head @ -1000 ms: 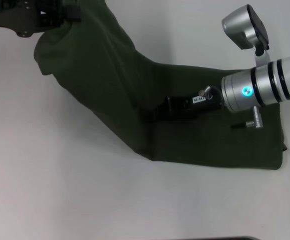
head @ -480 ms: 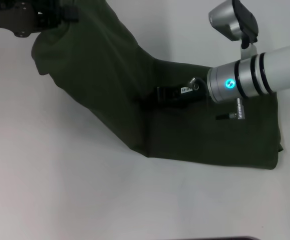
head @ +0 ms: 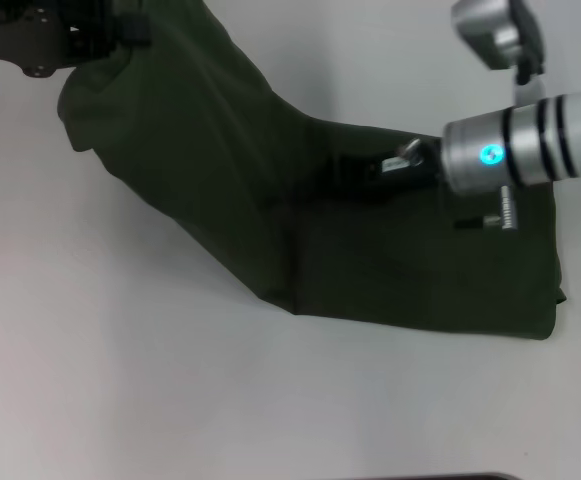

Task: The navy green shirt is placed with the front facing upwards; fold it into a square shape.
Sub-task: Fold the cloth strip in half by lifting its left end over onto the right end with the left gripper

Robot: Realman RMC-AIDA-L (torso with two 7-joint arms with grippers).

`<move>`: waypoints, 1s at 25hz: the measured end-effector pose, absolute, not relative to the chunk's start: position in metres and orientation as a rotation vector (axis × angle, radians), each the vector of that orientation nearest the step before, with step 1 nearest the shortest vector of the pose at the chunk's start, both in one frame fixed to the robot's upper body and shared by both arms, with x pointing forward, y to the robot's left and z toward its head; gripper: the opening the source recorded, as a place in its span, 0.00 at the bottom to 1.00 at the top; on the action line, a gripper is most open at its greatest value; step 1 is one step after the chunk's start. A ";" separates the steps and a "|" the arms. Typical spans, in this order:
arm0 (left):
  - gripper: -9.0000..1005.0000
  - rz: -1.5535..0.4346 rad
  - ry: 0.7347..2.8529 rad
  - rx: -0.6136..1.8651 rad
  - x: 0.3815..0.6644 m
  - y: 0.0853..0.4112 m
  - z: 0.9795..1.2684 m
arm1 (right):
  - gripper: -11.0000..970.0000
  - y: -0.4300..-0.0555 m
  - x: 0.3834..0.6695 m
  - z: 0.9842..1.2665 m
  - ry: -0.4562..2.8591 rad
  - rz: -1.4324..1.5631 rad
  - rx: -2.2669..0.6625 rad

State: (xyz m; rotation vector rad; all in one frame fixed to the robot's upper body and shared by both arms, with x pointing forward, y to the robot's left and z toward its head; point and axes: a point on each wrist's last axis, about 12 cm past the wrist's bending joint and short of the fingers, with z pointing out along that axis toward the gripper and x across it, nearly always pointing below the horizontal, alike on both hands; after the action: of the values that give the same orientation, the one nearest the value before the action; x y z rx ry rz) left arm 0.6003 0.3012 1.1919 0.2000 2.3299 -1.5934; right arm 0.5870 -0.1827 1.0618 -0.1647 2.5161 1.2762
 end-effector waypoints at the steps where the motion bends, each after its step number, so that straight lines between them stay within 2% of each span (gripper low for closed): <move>1: 0.12 -1.593 2.330 0.199 0.600 0.301 1.192 | 0.04 -0.188 0.586 1.063 2.498 1.282 -0.137; 5: 0.12 -1.591 2.330 0.195 0.600 0.302 1.191 | 0.04 -0.193 0.586 1.061 2.488 1.287 -0.100; 25: 0.12 -1.637 2.287 0.258 0.598 0.299 1.197 | 0.04 -0.154 0.594 1.046 2.588 1.140 -0.145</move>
State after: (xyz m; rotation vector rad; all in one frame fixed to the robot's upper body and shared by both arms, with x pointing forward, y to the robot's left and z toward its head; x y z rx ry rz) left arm 0.5981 0.2988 1.1972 0.2578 2.2869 -1.6373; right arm 0.5937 -0.1538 1.0457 -0.1446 2.5878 1.1400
